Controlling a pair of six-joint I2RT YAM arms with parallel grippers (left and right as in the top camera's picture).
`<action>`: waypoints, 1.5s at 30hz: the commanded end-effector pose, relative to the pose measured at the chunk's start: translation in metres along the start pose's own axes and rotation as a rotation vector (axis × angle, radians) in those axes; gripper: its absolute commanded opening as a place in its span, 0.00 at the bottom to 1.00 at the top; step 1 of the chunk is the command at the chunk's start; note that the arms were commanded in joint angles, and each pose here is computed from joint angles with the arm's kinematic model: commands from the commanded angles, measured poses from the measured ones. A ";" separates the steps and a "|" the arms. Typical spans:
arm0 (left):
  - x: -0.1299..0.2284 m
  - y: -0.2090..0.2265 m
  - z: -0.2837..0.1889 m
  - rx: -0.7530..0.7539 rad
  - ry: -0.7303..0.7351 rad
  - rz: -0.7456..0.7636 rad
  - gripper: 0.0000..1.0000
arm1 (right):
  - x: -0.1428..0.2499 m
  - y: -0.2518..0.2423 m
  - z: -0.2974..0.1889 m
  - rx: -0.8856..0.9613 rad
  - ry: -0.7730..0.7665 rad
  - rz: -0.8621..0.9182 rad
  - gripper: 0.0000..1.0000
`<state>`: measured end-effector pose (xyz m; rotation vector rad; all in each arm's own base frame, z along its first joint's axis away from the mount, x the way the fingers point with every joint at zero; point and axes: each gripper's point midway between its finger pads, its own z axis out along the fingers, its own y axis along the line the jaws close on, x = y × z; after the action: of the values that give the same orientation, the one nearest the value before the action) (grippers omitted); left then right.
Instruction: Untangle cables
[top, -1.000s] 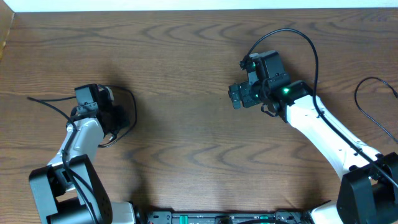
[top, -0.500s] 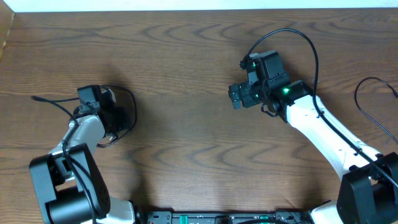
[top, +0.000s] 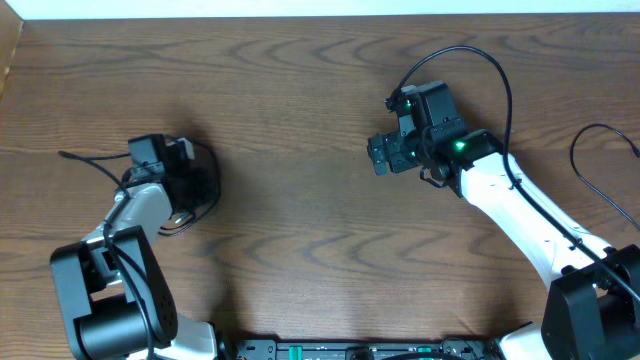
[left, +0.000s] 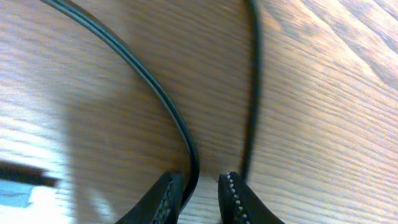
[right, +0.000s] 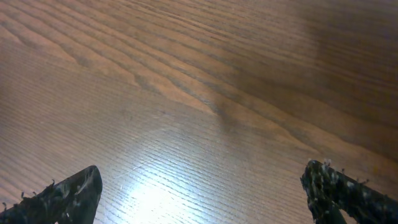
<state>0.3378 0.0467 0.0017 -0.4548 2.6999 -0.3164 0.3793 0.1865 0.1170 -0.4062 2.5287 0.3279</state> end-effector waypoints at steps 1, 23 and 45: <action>0.026 -0.015 0.013 0.030 0.085 0.030 0.26 | 0.001 -0.006 0.001 0.022 0.000 0.019 0.99; 0.079 -0.168 0.030 0.221 0.108 0.345 0.26 | 0.042 -0.154 -0.035 0.325 0.100 0.424 0.99; 0.059 -0.238 -0.009 0.320 -0.100 0.447 0.40 | 0.043 -0.116 -0.030 0.043 0.142 0.282 0.99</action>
<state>0.3308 -0.1998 0.0263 0.2337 2.5925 -0.6249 0.3725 0.0496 0.0930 0.0465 2.7557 0.2855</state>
